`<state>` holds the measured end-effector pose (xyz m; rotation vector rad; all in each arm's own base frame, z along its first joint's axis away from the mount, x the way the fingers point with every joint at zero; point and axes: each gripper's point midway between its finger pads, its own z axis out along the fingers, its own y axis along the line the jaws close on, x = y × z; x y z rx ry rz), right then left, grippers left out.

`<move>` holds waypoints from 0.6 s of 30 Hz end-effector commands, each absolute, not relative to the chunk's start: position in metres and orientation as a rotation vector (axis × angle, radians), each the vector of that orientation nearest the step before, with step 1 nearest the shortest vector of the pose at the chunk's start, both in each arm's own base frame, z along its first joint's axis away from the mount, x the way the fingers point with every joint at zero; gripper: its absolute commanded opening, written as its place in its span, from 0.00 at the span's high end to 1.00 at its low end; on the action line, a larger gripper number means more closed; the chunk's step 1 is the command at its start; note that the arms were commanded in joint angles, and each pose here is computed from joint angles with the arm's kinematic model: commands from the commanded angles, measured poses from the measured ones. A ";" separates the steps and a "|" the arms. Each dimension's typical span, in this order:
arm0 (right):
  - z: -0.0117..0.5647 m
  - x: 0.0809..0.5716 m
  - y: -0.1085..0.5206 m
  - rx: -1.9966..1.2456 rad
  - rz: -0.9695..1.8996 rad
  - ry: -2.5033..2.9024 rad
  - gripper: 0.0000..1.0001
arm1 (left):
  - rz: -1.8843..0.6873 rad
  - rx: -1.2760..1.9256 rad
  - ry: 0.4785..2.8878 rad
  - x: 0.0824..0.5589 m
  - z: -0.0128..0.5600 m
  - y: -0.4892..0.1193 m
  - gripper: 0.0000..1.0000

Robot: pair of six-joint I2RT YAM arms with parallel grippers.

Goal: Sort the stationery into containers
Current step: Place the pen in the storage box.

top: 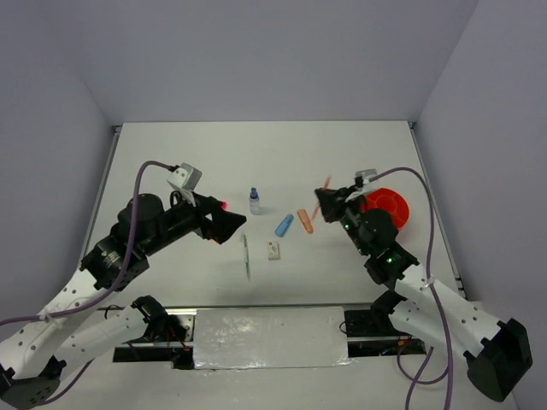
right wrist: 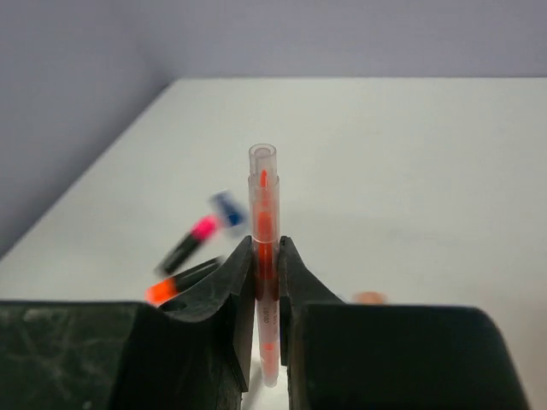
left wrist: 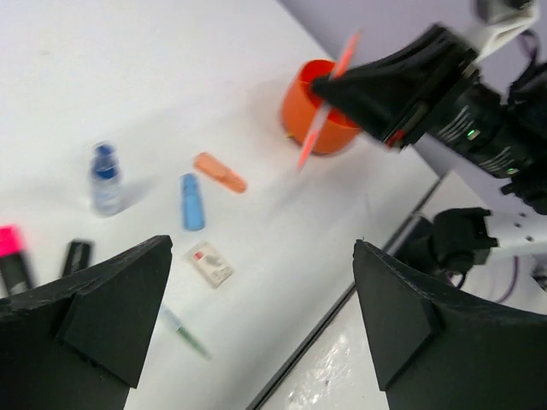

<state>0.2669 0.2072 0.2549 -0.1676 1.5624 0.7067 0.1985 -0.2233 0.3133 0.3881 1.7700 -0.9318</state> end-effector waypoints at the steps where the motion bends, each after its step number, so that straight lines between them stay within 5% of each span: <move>1: 0.266 0.302 0.103 0.128 0.277 1.497 1.00 | -0.709 0.280 1.894 0.197 0.305 -0.178 0.01; 6: 0.267 0.314 -0.005 0.472 -0.008 1.451 1.00 | -0.538 0.291 1.948 0.190 0.279 -0.145 0.01; 18: 0.253 0.309 -0.083 0.779 -0.299 1.424 1.00 | -0.594 0.324 1.881 0.180 0.273 -0.146 0.01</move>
